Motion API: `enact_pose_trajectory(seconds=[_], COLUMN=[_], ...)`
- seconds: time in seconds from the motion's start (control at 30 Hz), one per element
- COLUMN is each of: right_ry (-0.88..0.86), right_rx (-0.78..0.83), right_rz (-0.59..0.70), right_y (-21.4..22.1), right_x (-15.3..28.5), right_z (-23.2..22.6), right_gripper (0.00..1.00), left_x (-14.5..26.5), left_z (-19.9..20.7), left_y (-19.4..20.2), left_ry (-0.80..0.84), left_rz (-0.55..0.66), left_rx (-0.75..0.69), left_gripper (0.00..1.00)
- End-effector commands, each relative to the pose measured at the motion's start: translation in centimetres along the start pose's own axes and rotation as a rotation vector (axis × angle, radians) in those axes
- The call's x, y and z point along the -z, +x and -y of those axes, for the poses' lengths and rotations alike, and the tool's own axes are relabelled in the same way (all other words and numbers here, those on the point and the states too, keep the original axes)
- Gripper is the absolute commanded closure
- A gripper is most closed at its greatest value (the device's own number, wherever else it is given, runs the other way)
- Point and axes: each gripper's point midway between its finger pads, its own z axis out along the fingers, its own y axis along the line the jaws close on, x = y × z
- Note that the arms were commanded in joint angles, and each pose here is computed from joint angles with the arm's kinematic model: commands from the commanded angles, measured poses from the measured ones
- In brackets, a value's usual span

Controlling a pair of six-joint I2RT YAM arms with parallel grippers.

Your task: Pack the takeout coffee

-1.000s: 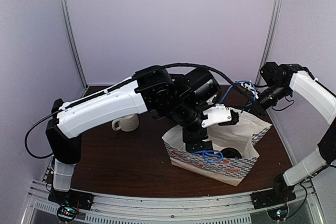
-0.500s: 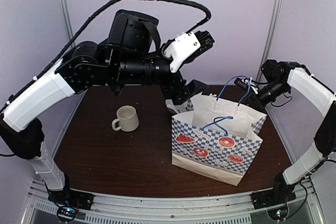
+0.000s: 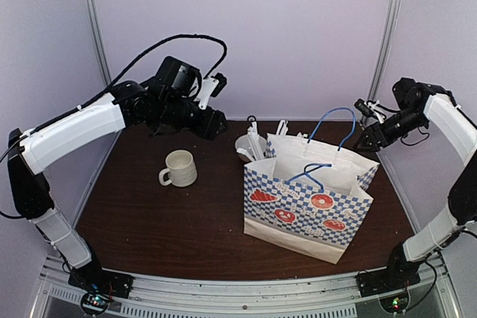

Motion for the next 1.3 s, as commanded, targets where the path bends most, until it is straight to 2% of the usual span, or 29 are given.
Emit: enact_pose_trajectory(seconds=[0.0,0.27,0.6,0.83,1.1,1.27], right_ry=[0.103,0.136,0.123,0.123,0.113,0.112], right_rx=[-0.066,-0.1,-0.109,-0.109,-0.117,-0.12], right_rz=[0.053,0.094,0.09,0.093,0.089,0.087], right_y=[0.3,0.2,0.9,1.1,1.2,1.2], right_x=[2.0,2.5,2.1,1.9,1.6,1.4], right_z=[1.9,2.6,2.5,2.4,2.5,2.7], right_gripper=[0.36,0.36,0.37,0.37,0.37,0.38], left_x=[-0.4,-3.7,-7.7,-8.7,-8.9,-7.8], left_z=[1.0,1.2,2.1,2.4,3.3,3.1], left_y=[-0.7,2.3,3.3,3.7,3.3,2.4], left_ry=[0.223,0.345,0.408,0.431,0.493,0.478], left_rz=[0.059,0.01,-0.02,-0.035,-0.031,-0.016], left_rx=[0.255,0.471,0.515,0.537,0.544,0.524], left_gripper=[0.43,0.4,0.44,0.5,0.81,0.93])
